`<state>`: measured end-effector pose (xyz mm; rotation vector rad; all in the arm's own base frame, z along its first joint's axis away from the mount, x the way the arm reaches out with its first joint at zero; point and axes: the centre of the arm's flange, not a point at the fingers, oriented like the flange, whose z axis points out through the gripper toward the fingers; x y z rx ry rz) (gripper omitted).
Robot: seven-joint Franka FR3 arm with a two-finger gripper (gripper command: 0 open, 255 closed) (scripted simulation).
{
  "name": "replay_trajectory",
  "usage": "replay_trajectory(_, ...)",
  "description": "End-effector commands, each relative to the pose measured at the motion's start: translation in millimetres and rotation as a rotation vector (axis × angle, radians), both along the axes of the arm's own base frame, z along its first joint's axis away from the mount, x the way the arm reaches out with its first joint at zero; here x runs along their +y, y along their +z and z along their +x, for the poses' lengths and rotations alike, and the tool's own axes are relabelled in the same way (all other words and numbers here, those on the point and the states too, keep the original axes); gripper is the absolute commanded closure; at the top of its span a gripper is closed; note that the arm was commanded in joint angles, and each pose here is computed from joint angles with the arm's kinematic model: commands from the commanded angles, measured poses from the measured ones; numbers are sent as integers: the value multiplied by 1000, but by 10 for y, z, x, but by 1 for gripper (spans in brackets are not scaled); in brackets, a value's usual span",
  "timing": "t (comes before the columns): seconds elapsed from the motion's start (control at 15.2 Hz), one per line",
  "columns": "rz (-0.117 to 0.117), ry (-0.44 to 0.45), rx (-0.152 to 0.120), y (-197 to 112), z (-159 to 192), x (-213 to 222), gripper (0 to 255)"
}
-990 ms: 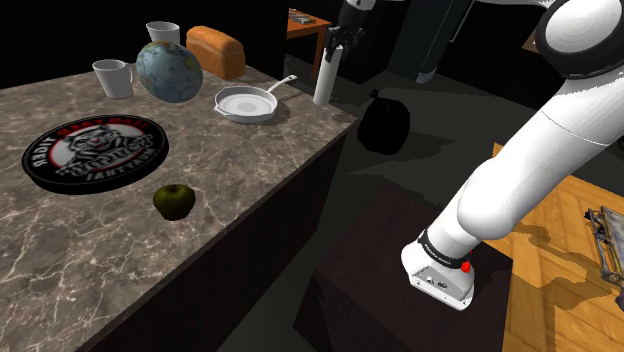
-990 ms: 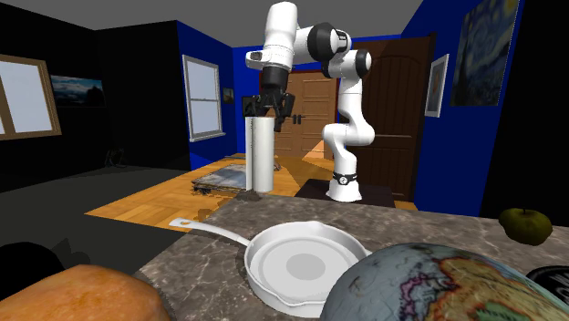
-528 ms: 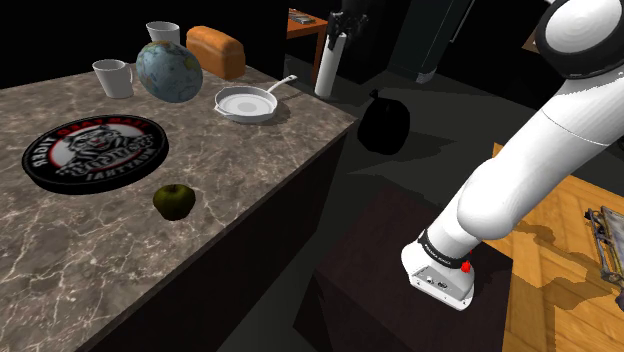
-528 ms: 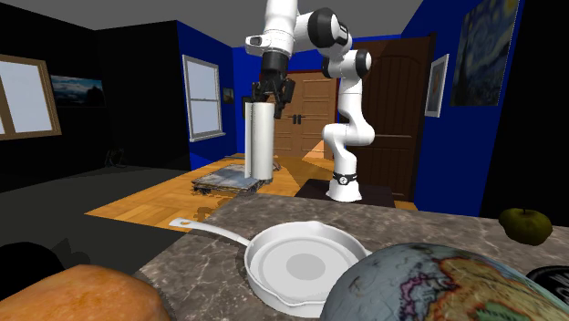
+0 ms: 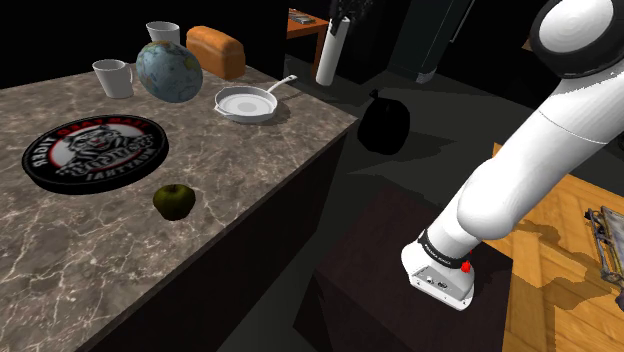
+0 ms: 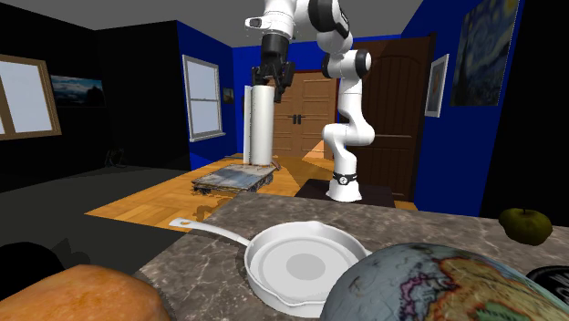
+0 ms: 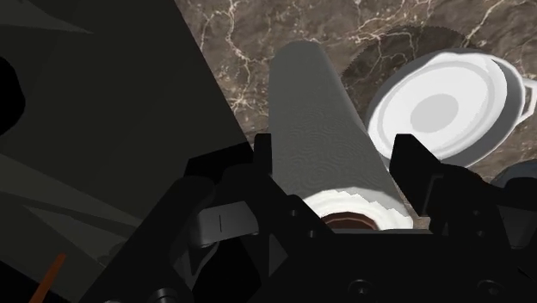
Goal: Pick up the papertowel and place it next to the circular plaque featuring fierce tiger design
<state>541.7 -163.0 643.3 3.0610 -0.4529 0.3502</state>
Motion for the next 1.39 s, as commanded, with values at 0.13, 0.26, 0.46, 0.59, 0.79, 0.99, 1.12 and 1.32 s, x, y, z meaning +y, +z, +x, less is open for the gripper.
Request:
replay_trajectory(0.13, 0, 0, 0, 212, -2, -1, 255)
replay_trajectory(0.26, 0, 0, 0, 318, -2, -1, 255)
replay_trajectory(0.46, 0, 0, 0, 476, -2, -1, 255)
replay_trajectory(0.59, 0, 0, 0, 582, -2, -1, 255)
replay_trajectory(0.79, 0, 0, 0, 740, -2, -1, 255)
replay_trajectory(0.99, 0, 0, 0, 899, -2, -1, 255)
replay_trajectory(1.12, 0, 0, 0, 1004, -2, -1, 255)
replay_trajectory(1.32, 0, 0, 0, 1163, -2, -1, 255)
